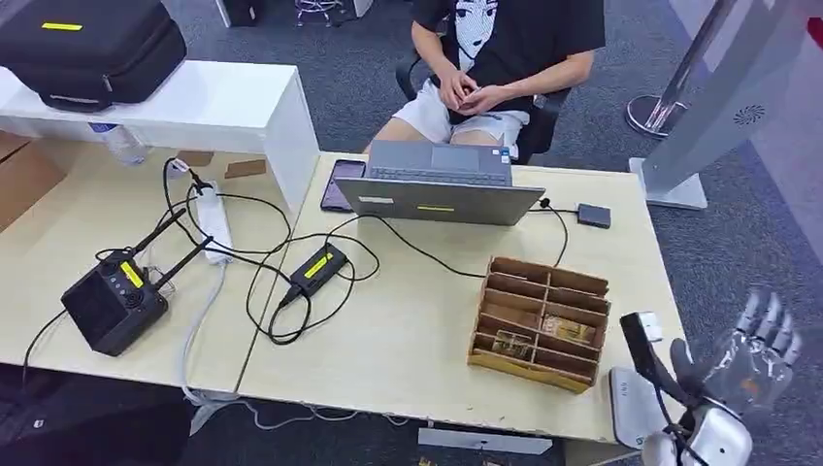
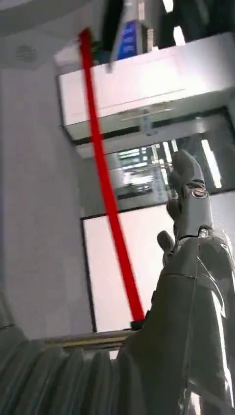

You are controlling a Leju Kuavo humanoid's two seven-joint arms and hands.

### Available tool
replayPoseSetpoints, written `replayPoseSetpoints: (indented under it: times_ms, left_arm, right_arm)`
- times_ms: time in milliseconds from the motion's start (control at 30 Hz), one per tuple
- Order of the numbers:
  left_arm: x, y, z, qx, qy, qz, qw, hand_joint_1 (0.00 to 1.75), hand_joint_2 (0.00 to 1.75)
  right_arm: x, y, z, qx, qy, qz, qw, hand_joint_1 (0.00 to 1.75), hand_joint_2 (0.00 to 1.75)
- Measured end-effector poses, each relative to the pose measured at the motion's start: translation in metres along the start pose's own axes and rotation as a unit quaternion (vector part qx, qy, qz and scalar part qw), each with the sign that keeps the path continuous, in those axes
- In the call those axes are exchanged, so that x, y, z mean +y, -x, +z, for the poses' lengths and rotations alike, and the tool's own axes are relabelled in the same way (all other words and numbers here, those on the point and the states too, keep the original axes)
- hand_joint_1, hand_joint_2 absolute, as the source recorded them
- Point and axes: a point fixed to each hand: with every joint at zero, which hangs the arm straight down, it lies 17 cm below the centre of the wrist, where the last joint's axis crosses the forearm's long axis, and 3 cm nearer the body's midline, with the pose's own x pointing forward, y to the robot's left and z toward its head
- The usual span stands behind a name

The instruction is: Pass the card to the sensor for recognition and then transmit it.

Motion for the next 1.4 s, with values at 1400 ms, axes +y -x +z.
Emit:
replayPoseSetpoints:
  times_ms: [1400]
  left_arm:
    - [0.011, 0.009, -0.006, 0.047, -0.008, 0.039, 0.998, 0.00, 0.00]
  right_arm:
    - [0.019, 0.208, 0.036, 0.240, 0.020, -0.114, 0.964, 0.00, 1.75]
